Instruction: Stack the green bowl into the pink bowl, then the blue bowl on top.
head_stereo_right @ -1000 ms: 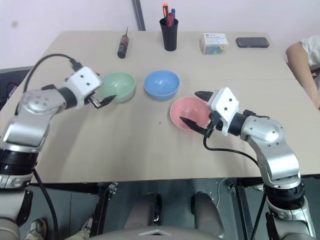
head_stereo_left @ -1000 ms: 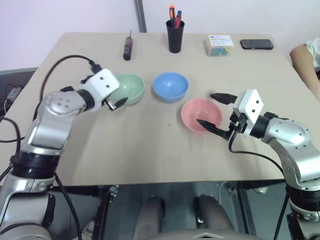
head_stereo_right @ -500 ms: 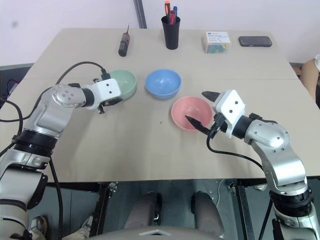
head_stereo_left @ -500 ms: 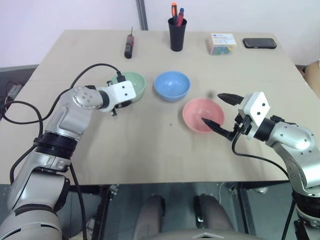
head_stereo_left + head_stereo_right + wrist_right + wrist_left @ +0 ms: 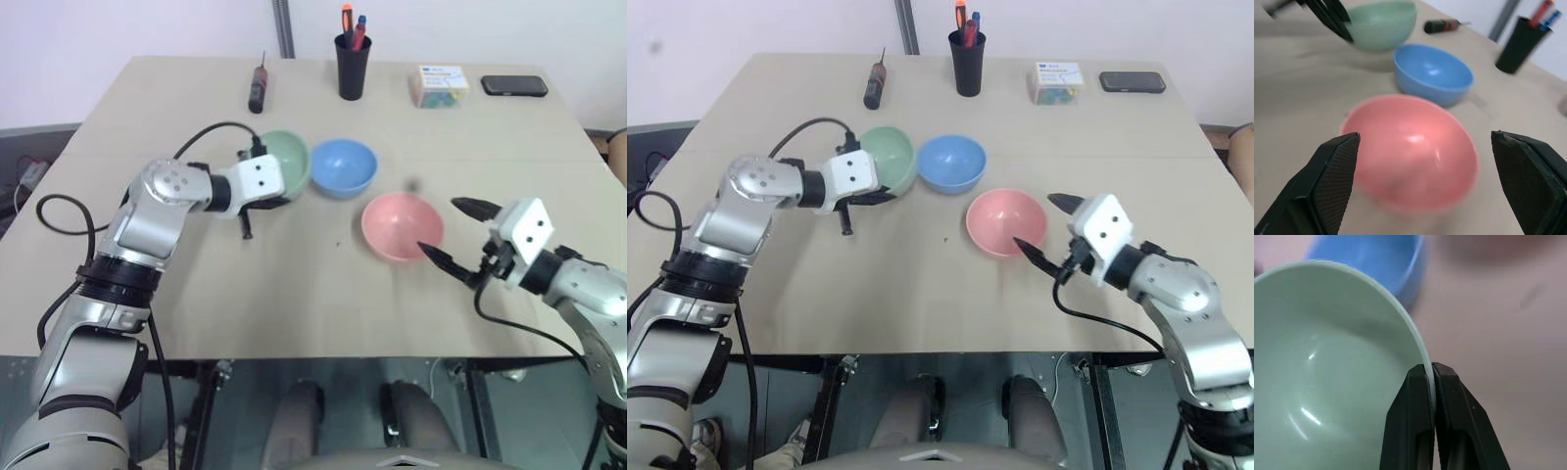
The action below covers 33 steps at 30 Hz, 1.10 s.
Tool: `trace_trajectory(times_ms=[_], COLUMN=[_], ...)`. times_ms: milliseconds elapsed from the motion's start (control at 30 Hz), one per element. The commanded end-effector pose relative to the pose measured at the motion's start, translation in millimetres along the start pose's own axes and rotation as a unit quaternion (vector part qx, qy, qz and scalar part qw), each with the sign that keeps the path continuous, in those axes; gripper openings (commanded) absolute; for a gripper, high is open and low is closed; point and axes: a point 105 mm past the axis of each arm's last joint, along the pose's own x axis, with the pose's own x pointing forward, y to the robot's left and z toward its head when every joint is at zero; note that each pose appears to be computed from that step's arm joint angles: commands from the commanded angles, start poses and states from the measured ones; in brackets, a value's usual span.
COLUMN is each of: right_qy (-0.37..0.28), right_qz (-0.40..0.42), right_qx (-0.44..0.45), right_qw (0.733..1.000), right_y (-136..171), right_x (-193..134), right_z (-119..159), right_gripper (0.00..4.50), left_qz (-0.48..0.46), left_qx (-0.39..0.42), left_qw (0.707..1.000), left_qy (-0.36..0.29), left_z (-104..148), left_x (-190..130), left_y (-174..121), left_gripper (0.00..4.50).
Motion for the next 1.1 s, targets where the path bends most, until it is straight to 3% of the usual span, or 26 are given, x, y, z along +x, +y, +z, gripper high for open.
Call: trace_trajectory(times_ms=[33, 167, 367, 467, 500, 567, 633, 700, 833, 933, 1000, 1100], right_qy=[-0.018, -0.005, -0.006, -0.008, -0.009, -0.010, -0.010, -0.009, -0.018, -0.029, -0.034, -0.036], right_qz=[-0.046, -0.072, -0.080, -0.083, -0.083, -0.081, -0.076, -0.072, -0.058, -0.045, -0.037, -0.027], right_qx=[-0.023, -0.029, -0.027, -0.027, -0.026, -0.024, -0.022, -0.020, -0.017, -0.016, -0.016, -0.018], right_qw=[0.999, 0.997, 0.996, 0.996, 0.996, 0.996, 0.997, 0.997, 0.998, 0.998, 0.999, 0.999], right_y=[-5.7, -1.1, 7.1, 10.6, 11.5, 12.8, 13.2, 13.2, 12.8, 11.1, 10.0, 9.9], right_x=[-25.7, -37.3, -34.4, -33.0, -32.5, -31.8, -31.0, -29.8, -24.5, -18.0, -14.4, -10.9], right_z=[14.0, 12.5, 16.6, 19.5, 20.2, 20.6, 20.0, 18.8, 19.4, 21.5, 22.9, 23.2], right_gripper=[4.50, 4.50, 4.50, 4.50, 4.50, 4.50, 4.50, 4.50, 4.50, 4.50, 4.50, 4.50], left_qz=[-0.082, -0.137, -0.175, -0.177, -0.176, -0.170, -0.154, -0.133, -0.060, 0.008, 0.050, 0.056], left_qx=[0.076, 0.121, 0.154, 0.163, 0.165, 0.164, 0.152, 0.127, 0.098, 0.121, 0.141, 0.161], left_qw=[0.988, 0.974, 0.966, 0.964, 0.963, 0.963, 0.965, 0.970, 0.989, 0.993, 0.986, 0.981], left_qy=[-0.104, -0.134, -0.114, -0.116, -0.121, -0.132, -0.149, -0.160, -0.098, 0.009, 0.079, 0.097], left_z=[65.5, 82.5, 69.6, 72.5, 75.2, 79.8, 85.8, 89.2, 61.5, 17.7, -7.6, -17.4], left_x=[12.1, 40.0, 67.1, 79.6, 79.2, 74.8, 65.3, 53.0, 28.3, 18.2, 19.7, 40.5], left_y=[-17.9, -29.1, -31.3, -29.3, -27.7, -23.0, -15.1, -4.7, 22.1, 40.3, 52.4, 52.1], left_gripper=[0.05, 0.05, 0.05, 0.91, 1.48, 1.95, 2.72, 2.72, 2.72, 2.72, 2.72, 2.72])
